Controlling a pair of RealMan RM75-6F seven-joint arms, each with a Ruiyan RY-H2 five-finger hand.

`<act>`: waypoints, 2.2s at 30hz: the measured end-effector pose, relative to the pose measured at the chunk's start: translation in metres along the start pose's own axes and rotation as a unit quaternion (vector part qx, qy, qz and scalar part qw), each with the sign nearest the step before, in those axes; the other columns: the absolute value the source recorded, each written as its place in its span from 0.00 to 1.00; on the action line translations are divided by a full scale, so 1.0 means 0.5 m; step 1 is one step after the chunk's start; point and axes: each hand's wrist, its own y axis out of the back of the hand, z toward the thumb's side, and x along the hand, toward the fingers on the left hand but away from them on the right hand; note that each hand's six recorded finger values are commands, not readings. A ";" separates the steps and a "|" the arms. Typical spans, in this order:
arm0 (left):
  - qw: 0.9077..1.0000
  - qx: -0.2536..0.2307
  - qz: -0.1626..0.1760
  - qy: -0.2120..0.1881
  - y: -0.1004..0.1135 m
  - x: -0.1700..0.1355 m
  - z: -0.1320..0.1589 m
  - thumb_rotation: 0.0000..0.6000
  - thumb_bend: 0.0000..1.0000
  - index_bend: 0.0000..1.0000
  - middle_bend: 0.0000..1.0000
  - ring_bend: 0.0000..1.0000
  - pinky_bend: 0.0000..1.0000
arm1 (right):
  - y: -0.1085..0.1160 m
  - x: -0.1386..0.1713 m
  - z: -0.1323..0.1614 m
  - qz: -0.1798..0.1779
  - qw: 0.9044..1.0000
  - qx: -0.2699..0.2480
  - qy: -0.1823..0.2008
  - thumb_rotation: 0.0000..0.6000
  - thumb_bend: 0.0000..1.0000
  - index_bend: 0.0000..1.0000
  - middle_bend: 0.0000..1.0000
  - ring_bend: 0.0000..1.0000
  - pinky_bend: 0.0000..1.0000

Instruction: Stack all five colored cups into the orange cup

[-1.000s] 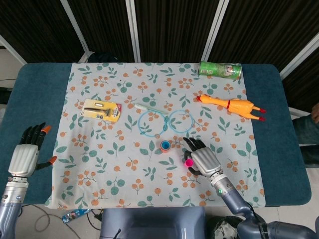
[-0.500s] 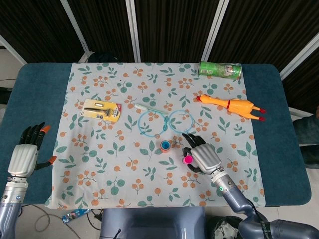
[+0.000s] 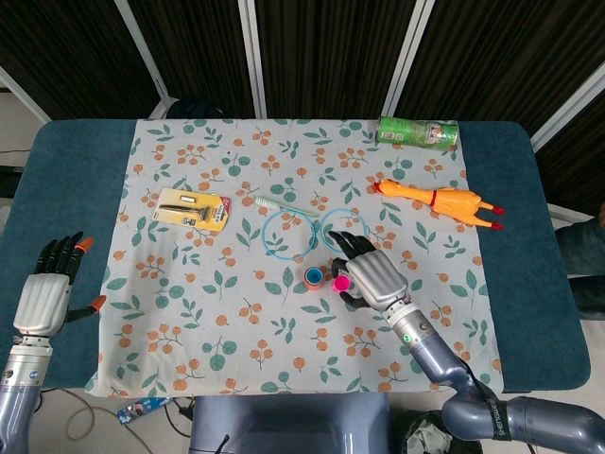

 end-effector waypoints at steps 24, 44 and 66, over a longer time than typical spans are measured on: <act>1.000 0.008 0.002 0.004 0.001 0.003 -0.005 1.00 0.16 0.10 0.00 0.00 0.00 | -0.017 -0.090 0.050 0.009 1.000 0.001 0.004 1.00 0.39 0.51 0.00 0.00 0.15; 1.000 0.010 0.003 0.007 0.003 0.000 -0.008 1.00 0.16 0.09 0.00 0.00 0.00 | -0.050 -0.097 0.041 0.041 0.999 0.017 -0.013 1.00 0.38 0.04 0.00 0.00 0.11; 0.998 0.013 -0.021 0.064 0.024 -0.029 -0.018 1.00 0.16 0.07 0.00 0.00 0.00 | 0.103 0.105 -0.103 -0.093 0.988 0.108 -0.063 1.00 0.37 0.02 0.00 0.00 0.09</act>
